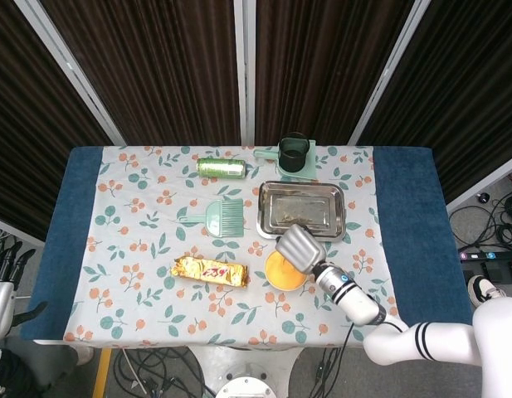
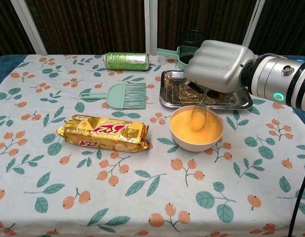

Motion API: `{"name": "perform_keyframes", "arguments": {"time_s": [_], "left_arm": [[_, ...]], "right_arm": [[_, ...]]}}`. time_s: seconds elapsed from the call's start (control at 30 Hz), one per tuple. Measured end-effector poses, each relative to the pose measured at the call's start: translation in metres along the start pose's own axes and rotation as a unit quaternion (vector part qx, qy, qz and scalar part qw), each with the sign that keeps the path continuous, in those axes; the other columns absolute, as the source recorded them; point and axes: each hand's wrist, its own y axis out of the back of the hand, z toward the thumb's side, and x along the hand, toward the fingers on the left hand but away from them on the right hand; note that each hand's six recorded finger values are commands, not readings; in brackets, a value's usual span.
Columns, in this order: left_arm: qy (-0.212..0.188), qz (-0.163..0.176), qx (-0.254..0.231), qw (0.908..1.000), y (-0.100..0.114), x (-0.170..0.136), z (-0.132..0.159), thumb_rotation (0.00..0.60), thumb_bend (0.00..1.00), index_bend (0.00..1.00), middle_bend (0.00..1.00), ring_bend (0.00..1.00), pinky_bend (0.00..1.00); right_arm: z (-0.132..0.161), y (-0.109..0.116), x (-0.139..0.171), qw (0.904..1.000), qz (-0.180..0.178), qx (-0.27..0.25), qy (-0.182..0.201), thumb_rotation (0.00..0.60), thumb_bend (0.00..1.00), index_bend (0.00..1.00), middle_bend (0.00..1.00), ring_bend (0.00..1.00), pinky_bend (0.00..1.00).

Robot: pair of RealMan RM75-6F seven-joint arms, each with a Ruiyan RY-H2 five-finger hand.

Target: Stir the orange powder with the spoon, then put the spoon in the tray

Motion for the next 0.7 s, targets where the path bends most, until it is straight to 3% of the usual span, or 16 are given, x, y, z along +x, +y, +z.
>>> {"name": "perform_keyframes", "arguments": {"time_s": [0.33, 0.5, 0.7], "left_arm": [[0.003, -0.006, -0.004, 1.0000, -0.002, -0.003, -0.002, 0.600, 0.00, 0.17, 0.12, 0.09, 0.06], [0.004, -0.007, -0.008, 0.9999, -0.003, -0.004, -0.003, 0.600, 0.00, 0.17, 0.12, 0.09, 0.06], [0.006, -0.009, -0.014, 0.9998, -0.004, -0.007, -0.005, 0.600, 0.00, 0.17, 0.12, 0.09, 0.06]], "right_arm": [[0.023, -0.007, -0.009, 0.9951, -0.014, 0.095, 0.025, 0.600, 0.53, 0.80, 0.96, 1.00, 1.00], [0.042, -0.007, -0.005, 0.9953, -0.012, 0.084, 0.047, 0.600, 0.53, 0.81, 0.96, 1.00, 1.00], [0.043, -0.005, -0.001, 0.9988, -0.006, 0.029, 0.039, 0.600, 0.53, 0.81, 0.96, 1.00, 1.00]]}}
